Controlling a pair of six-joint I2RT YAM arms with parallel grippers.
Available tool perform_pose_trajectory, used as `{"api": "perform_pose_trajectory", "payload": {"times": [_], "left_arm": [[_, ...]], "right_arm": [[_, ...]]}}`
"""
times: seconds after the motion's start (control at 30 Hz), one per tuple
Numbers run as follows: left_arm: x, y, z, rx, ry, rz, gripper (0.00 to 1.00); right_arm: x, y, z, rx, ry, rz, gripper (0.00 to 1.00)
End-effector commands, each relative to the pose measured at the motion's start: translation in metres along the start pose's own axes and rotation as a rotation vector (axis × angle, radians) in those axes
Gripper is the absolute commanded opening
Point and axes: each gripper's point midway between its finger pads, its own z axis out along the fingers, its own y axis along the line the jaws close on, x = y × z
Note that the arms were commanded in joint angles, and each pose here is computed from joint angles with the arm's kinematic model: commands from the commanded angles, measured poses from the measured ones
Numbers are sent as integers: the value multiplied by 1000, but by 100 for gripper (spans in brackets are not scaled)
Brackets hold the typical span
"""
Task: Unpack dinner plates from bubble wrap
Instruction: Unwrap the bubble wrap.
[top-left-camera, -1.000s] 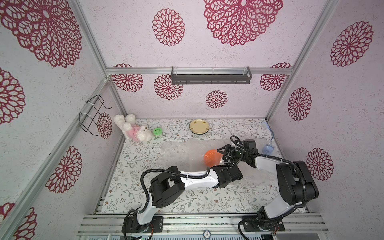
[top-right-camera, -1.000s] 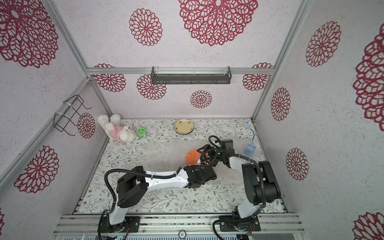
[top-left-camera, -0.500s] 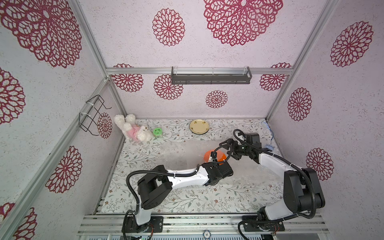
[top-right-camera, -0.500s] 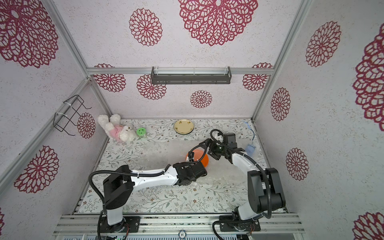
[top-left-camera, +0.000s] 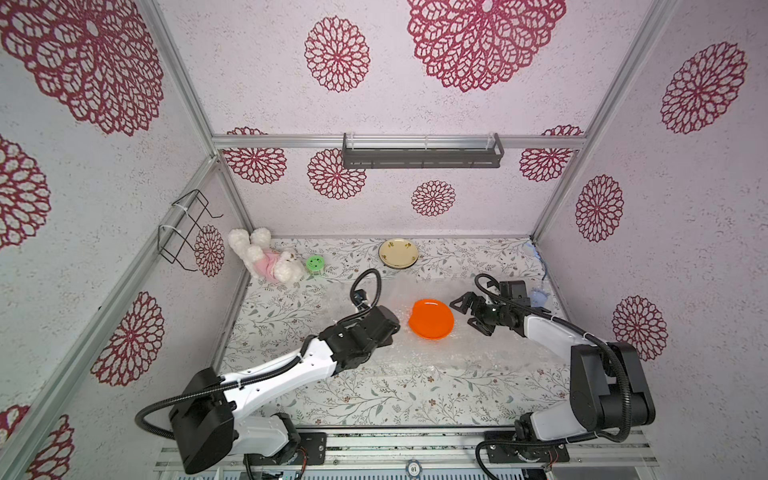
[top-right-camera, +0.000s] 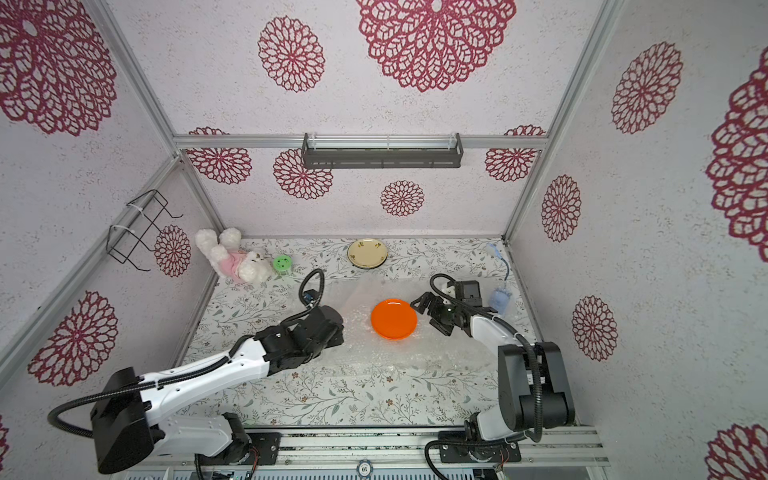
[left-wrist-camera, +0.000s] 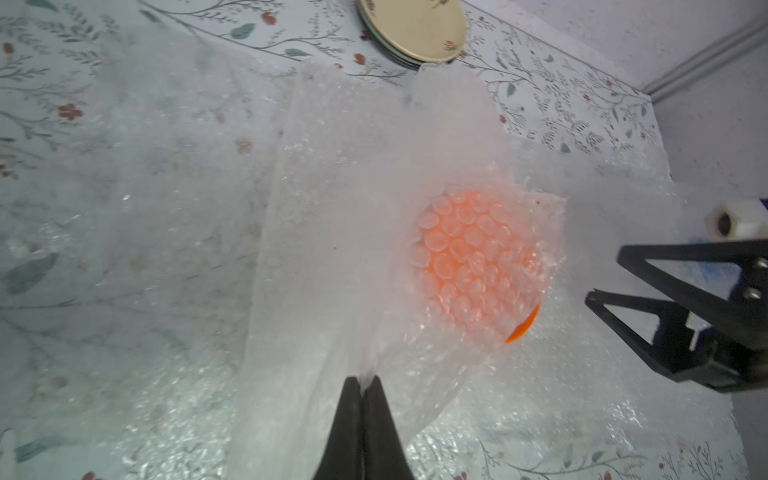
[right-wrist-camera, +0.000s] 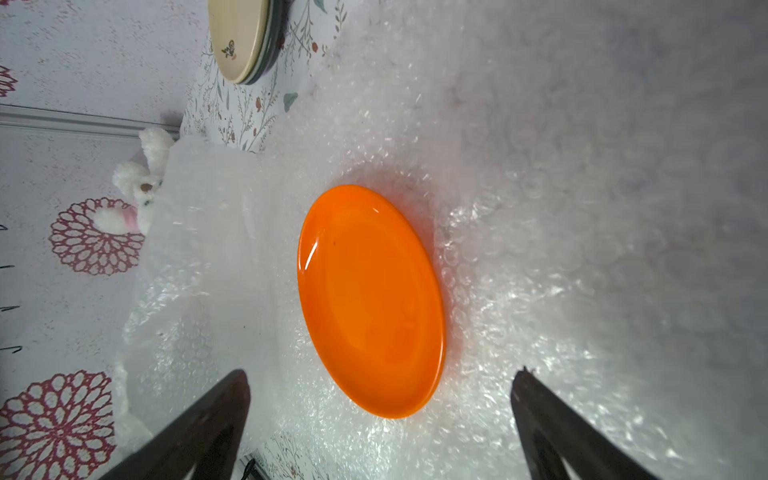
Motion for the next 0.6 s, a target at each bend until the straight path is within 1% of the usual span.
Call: {"api": "perform_pose_trajectory", "payload": {"times": [0.0, 0.07, 0.13, 0.17, 0.23, 0.27, 0.33, 0.37, 0.4, 0.47, 0.57], "left_arm": [[-5, 35, -3, -20, -23, -174, 1], [-6, 69, -6, -91, -54, -234, 6], [-8, 98, -10, -138, -80, -285, 12], [-8, 113, -13, -168, -91, -313, 17], [-12, 133, -21, -185, -124, -353, 29], [-14, 143, -27, -201, -144, -374, 34], [-19, 161, -38, -233, -179, -412, 38], [-21, 170, -44, -251, -193, -430, 43], [-24, 176, -50, -260, -204, -441, 47], [-33, 182, -61, -264, -226, -444, 52], [-52, 180, -82, -262, -265, -396, 63]], "right_arm": [[-3, -1, 3, -11, -11, -32, 99], [-2, -2, 6, -21, -5, -27, 99], [1, 6, 9, -75, 19, -16, 99], [2, 10, 10, -100, 29, -7, 99], [0, 14, 7, -104, 18, -13, 99], [-3, 14, 5, -94, 6, -20, 99], [-4, 16, 2, -89, -4, -32, 99], [-3, 17, 2, -94, -3, -32, 99], [-2, 18, 2, -99, 1, -33, 99], [1, 17, 3, -98, 7, -34, 99], [5, 19, 3, -107, 12, -48, 99]]}}
